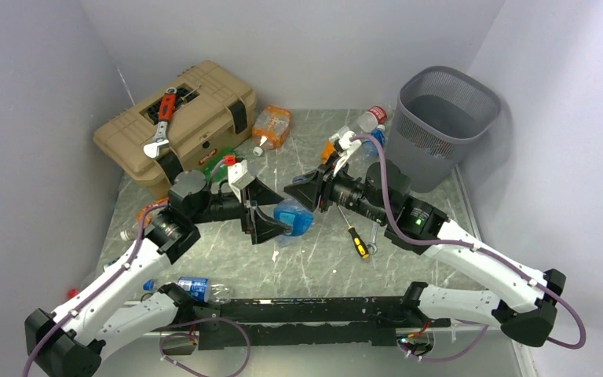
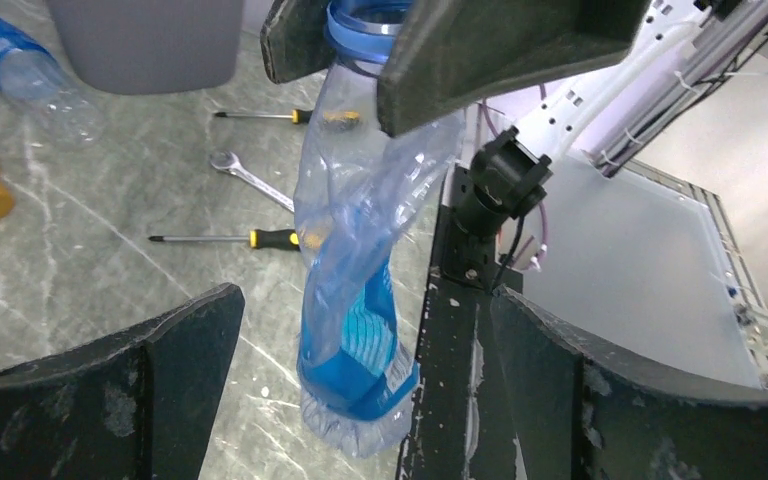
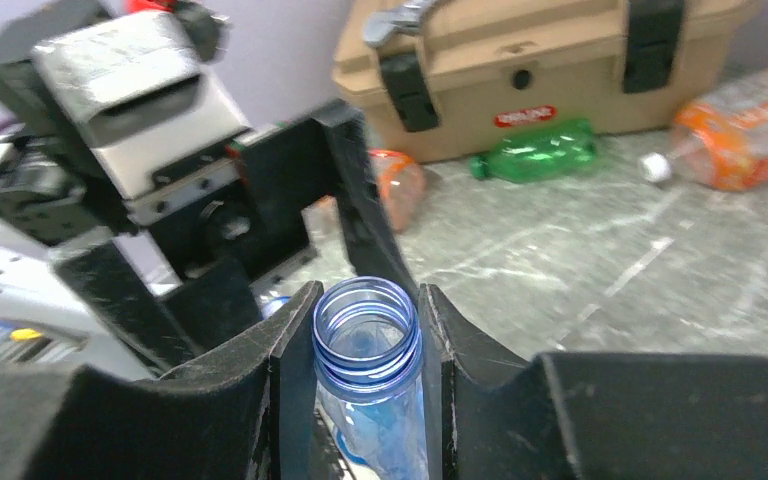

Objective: Put the plastic bottles in the bin
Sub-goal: Place the plastic bottle in the trash bin.

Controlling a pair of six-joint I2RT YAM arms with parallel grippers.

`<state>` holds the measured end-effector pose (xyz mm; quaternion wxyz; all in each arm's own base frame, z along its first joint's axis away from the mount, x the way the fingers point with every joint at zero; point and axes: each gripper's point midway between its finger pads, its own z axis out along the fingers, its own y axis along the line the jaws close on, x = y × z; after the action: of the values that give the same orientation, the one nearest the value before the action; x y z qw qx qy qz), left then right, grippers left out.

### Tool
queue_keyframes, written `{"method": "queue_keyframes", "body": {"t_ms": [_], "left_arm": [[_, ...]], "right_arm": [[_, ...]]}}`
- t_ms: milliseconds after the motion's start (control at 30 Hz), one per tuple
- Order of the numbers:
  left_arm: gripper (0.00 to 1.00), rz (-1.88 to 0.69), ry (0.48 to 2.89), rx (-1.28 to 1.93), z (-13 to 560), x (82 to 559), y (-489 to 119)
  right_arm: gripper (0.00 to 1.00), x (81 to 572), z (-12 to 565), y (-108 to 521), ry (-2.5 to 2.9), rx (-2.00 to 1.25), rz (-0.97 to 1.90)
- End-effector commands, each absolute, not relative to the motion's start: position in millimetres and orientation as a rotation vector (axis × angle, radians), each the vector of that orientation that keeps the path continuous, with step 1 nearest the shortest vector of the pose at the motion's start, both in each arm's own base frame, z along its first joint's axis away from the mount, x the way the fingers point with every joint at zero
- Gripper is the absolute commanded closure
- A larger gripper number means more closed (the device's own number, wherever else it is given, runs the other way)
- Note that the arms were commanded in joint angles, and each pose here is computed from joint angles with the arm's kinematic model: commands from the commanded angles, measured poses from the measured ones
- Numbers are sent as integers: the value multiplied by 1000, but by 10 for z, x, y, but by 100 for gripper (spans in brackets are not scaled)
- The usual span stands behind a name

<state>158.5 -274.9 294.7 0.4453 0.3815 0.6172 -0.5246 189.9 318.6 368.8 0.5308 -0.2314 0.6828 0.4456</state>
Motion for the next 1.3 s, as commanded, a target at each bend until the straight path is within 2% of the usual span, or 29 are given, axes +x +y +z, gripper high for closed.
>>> {"method": "queue_keyframes", "body": {"t_ms": [0, 300, 500, 700, 967, 1100, 1267], "left_arm": [[1, -1186, 1452, 864, 3187, 1701, -2662], [0, -955, 1417, 666, 3301, 1971, -2361], [0, -899, 1442, 663, 3231, 2048, -2328], [0, -841, 1485, 646, 3147, 2136, -2298], [0, -840, 1513, 691, 3091, 2048, -2377], [1, -833, 1507, 701, 3095, 2023, -2382], [1, -849, 1517, 751, 3063, 1978, -2444]], "right_arm": [[100, 2037, 4218, 2813, 1532, -436, 919], [100, 2323, 5560, 1355, 1308, -64, 342], [100, 2655, 5950, 829, 1154, 137, -42], [100, 3396, 5889, 121, 1148, 400, -34], [100, 3821, 5740, -311, 1051, 569, -65], [100, 4174, 5497, -587, 1107, 617, -108], [100, 4466, 4930, -748, 1207, 643, -177]]}}
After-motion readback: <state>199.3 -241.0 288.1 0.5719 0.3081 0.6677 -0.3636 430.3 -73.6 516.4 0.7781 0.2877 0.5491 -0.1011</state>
